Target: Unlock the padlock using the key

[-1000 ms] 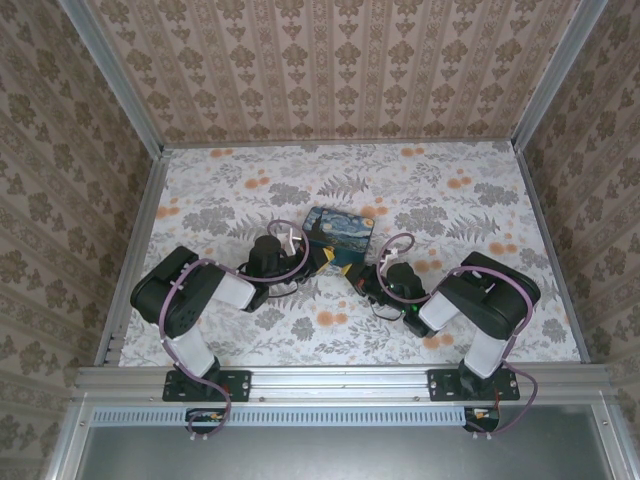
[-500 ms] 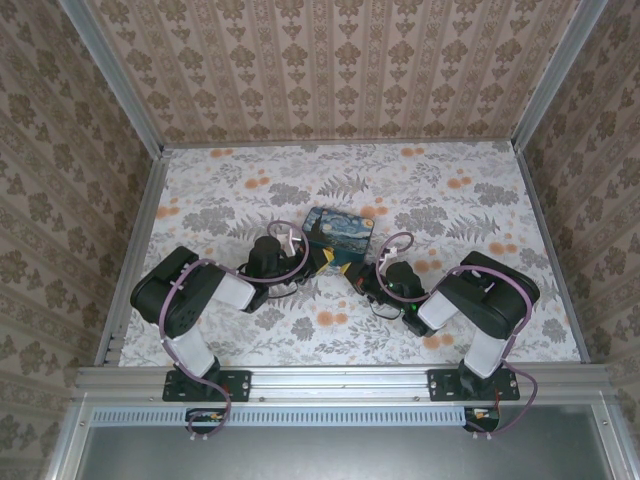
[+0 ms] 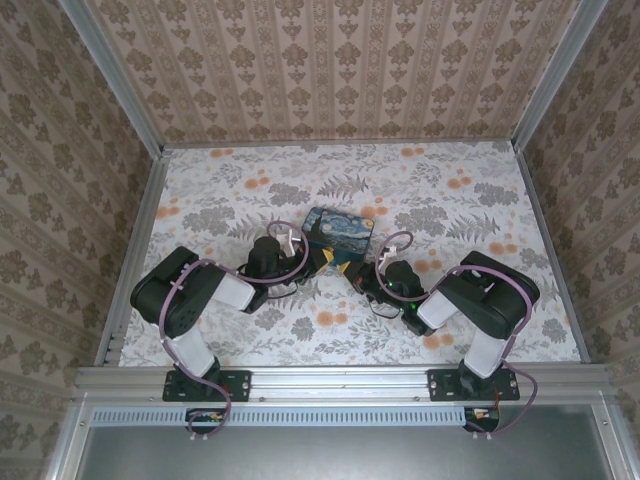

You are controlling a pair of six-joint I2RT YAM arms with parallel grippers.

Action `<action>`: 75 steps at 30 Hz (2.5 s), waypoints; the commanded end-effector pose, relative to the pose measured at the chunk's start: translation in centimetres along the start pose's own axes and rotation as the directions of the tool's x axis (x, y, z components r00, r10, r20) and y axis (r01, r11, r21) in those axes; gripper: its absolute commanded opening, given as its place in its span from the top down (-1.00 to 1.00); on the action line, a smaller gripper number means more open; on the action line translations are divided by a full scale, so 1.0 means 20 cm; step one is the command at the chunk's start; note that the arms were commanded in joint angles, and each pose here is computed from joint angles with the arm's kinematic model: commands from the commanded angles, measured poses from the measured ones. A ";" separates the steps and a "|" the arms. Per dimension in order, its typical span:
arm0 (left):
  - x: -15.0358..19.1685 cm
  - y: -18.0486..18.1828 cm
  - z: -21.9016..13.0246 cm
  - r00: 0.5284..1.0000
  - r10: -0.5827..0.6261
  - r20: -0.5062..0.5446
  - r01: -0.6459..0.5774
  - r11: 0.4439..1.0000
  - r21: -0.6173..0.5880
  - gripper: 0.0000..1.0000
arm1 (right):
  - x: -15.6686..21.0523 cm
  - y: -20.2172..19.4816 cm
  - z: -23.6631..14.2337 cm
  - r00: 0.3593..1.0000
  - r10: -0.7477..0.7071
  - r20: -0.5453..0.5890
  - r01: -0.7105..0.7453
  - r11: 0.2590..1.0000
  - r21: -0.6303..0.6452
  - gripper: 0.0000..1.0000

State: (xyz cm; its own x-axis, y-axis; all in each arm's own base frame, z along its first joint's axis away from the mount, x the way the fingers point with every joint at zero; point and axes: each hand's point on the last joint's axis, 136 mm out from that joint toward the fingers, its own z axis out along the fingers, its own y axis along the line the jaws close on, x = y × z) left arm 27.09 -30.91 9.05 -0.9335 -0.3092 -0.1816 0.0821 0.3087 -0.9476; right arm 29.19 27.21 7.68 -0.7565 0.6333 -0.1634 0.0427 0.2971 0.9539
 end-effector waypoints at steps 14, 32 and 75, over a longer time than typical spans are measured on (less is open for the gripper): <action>-0.01 0.00 -0.01 0.999 0.033 0.014 -0.033 0.999 0.022 1.00 | -0.02 0.09 -0.01 1.000 -0.005 0.022 0.007 0.999 -0.049 1.00; -0.01 0.01 -0.01 0.999 0.035 0.019 -0.036 0.999 0.012 1.00 | -0.01 0.12 -0.02 1.000 -0.012 0.014 0.013 0.998 -0.056 1.00; 0.03 -0.17 0.00 1.000 -0.009 0.007 0.008 0.996 0.088 1.00 | -0.03 0.25 0.03 0.998 -0.052 0.041 0.057 0.988 -0.142 1.00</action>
State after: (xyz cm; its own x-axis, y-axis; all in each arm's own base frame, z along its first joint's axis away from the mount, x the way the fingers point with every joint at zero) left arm 27.53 -30.62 9.56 -0.9141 -0.3744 -0.1557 0.0408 0.2972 -0.9540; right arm 29.38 27.80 8.88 -0.7549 0.6312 -0.1780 0.0162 0.2893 0.9571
